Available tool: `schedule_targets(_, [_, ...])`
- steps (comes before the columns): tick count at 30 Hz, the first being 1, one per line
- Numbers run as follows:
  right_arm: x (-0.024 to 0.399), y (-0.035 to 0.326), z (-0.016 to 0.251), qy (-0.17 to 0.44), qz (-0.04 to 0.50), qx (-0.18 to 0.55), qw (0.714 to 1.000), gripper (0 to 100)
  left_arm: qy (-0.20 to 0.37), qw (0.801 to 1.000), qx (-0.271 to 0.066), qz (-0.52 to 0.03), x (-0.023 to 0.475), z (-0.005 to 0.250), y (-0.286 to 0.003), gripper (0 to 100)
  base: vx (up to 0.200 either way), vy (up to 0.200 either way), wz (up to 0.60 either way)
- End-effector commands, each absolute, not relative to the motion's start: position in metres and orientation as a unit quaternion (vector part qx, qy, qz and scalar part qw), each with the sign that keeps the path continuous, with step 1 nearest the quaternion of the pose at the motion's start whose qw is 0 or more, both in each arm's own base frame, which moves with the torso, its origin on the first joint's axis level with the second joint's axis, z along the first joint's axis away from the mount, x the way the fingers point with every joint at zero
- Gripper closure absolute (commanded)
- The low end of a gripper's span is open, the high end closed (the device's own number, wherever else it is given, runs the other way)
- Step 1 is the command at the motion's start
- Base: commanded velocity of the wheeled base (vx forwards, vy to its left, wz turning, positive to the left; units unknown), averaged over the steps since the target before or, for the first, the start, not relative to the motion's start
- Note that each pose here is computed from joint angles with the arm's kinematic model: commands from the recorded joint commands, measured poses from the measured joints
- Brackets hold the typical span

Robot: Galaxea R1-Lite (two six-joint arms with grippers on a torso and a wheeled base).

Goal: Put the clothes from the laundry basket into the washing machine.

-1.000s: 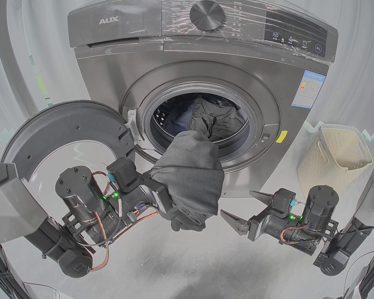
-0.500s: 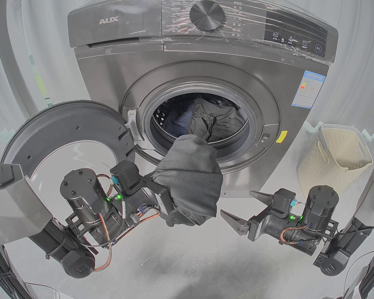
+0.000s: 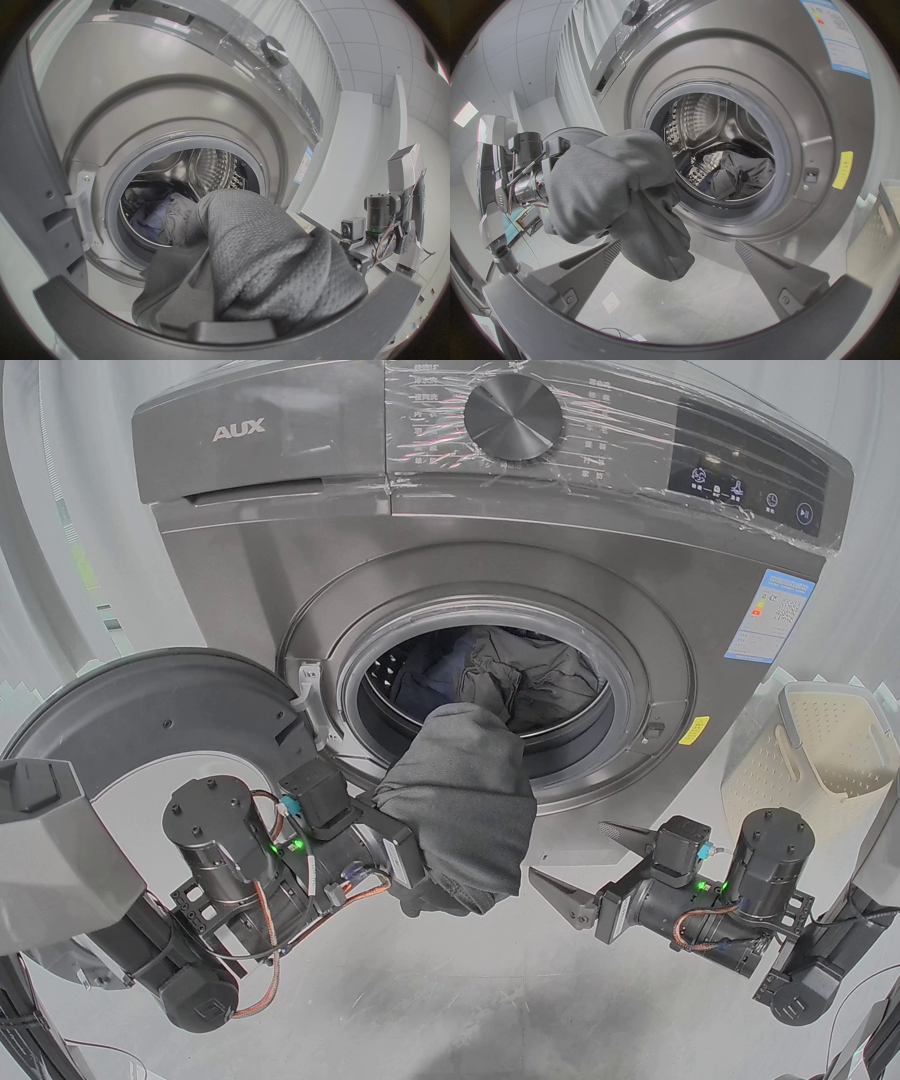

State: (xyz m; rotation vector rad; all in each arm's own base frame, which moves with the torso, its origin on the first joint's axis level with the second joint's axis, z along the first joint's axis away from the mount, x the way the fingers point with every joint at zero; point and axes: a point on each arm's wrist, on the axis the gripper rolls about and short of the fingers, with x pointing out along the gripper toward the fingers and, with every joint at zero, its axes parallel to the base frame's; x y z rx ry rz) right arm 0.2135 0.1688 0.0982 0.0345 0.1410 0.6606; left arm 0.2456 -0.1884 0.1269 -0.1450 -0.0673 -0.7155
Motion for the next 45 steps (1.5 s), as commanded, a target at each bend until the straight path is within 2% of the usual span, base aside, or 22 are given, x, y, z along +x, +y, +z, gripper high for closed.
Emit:
schedule_targets(1, [0.214, 0.168, 0.097, 0.072, 0.323, 0.016, 0.944, 0, -0.028, 0.933, -0.069, -0.351, 0.247, 0.123, -0.190, 100, 0.200, 0.000, 0.00])
schedule_targets(26, [0.205, 0.166, 0.090, 0.094, 0.329, 0.006, 0.940, 0, -0.014, 0.935, -0.056, -0.350, 0.252, 0.110, -0.196, 100, 0.008, 0.000, 0.00])
schedule_targets(31, [0.189, 0.155, 0.081, 0.117, 0.332, -0.016, 0.936, 0, -0.016, 0.938, -0.042, -0.343, 0.275, 0.092, -0.218, 100, 0.000, 0.000, 0.00])
schedule_targets(45, [0.172, 0.142, 0.077, 0.142, 0.354, -0.028, 0.924, 0, -0.070, 0.932, -0.069, -0.349, 0.330, 0.071, -0.271, 100, 0.000, 0.000, 0.00])
